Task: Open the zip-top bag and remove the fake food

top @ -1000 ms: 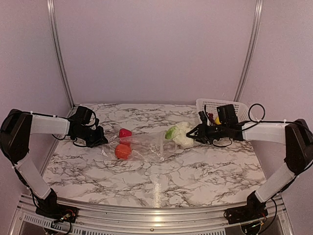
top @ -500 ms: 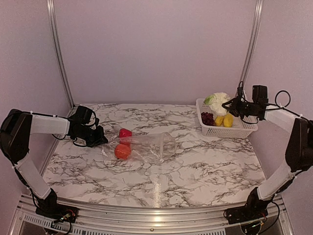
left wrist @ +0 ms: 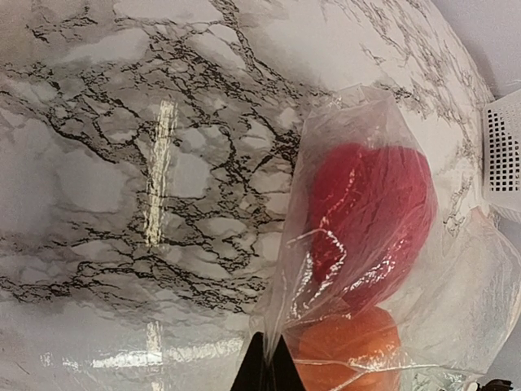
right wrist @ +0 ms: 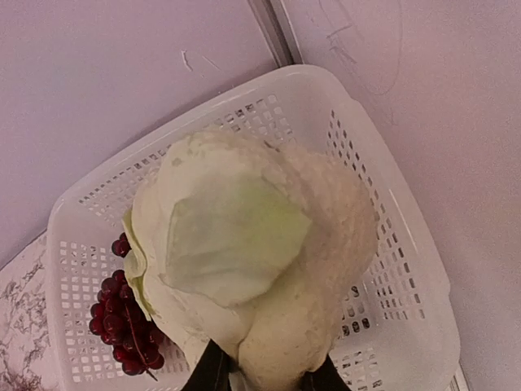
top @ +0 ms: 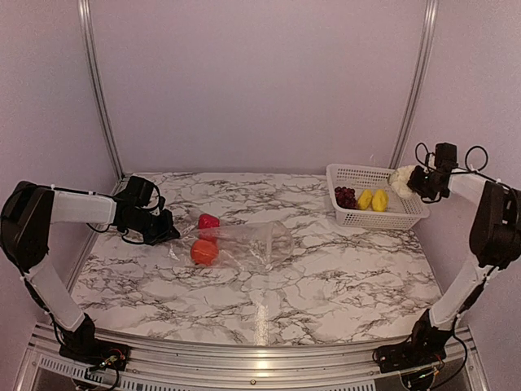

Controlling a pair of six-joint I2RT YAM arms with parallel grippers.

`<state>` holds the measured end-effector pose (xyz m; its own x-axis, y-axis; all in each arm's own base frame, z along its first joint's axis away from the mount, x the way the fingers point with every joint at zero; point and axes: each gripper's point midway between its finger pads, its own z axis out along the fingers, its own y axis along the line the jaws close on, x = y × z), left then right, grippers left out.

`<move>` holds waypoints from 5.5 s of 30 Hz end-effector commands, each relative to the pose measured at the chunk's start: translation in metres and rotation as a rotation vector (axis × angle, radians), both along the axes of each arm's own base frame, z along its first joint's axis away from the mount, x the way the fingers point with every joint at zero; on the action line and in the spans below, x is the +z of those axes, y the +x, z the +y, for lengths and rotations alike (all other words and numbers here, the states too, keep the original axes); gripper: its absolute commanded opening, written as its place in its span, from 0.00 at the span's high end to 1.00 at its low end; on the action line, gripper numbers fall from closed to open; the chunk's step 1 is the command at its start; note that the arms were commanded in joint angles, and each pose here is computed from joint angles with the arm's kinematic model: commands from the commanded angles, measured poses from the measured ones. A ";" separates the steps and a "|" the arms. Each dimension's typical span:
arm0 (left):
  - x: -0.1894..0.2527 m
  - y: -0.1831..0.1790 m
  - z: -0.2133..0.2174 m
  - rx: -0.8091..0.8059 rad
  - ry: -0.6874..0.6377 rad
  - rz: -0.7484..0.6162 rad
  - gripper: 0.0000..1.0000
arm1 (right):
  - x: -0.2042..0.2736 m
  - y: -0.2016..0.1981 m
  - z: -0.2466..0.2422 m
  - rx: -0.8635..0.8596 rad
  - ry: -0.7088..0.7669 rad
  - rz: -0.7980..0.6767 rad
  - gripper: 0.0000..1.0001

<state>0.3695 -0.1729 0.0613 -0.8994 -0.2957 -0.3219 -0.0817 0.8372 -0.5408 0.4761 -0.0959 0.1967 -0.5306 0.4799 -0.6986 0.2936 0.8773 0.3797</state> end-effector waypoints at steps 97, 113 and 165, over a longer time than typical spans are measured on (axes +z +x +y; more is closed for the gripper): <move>-0.010 -0.010 -0.016 -0.068 -0.119 0.077 1.00 | -0.132 -0.171 0.533 1.330 0.184 -0.064 0.70; 0.021 -0.034 -0.006 -0.137 -0.150 0.053 0.41 | -0.149 -0.154 0.525 1.235 0.169 -0.046 0.71; -0.031 -0.055 -0.131 -0.574 0.190 -0.060 1.00 | -0.118 -0.197 0.551 1.468 0.091 -0.123 0.26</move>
